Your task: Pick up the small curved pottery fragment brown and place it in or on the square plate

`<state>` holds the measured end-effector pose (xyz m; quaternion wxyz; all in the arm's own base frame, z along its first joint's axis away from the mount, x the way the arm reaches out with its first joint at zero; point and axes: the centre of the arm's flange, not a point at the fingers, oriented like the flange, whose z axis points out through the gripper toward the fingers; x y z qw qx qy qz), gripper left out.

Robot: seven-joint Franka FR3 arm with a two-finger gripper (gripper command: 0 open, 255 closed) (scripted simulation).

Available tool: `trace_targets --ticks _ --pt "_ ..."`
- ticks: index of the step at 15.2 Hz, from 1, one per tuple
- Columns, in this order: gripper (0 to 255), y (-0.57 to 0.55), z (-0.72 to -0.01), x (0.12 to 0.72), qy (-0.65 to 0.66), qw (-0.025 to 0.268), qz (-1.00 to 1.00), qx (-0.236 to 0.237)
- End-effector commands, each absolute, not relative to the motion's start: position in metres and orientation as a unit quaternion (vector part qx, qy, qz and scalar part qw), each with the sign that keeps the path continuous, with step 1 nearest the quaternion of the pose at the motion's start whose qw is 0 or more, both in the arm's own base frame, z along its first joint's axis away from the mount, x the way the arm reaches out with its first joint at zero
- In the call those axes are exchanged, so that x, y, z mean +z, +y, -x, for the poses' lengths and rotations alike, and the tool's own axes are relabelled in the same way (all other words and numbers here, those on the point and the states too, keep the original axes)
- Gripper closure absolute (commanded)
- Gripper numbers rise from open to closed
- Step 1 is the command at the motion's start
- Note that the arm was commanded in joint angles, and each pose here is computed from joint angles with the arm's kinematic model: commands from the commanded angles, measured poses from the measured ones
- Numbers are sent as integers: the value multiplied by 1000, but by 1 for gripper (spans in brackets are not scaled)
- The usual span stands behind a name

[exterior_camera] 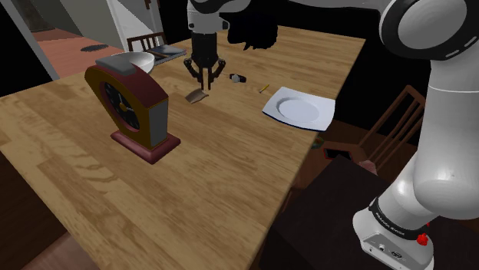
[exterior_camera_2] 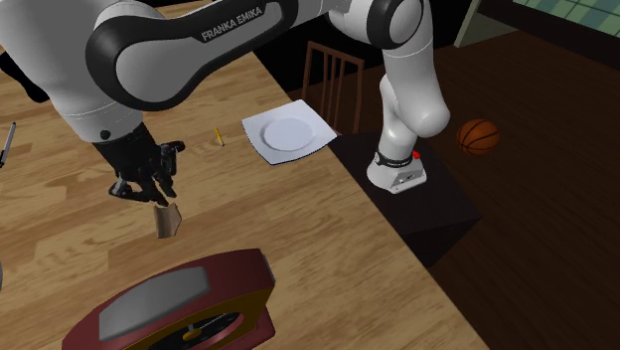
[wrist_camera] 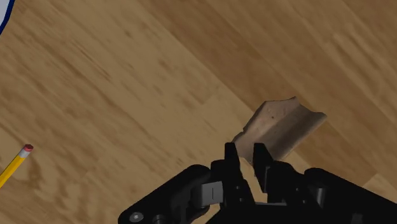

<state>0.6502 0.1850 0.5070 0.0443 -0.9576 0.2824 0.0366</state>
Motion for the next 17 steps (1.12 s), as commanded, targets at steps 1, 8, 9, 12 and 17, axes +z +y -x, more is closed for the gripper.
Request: trace_targets --ticks 1,8,9,12,17 --pt "255 185 -650 507 282 44 958 37" --pt "0 185 -650 507 282 44 958 37" --pt "0 201 -651 509 340 33 939 40" --pt "0 237 -660 511 472 6 880 49" --pt "0 238 -658 485 472 6 880 49"
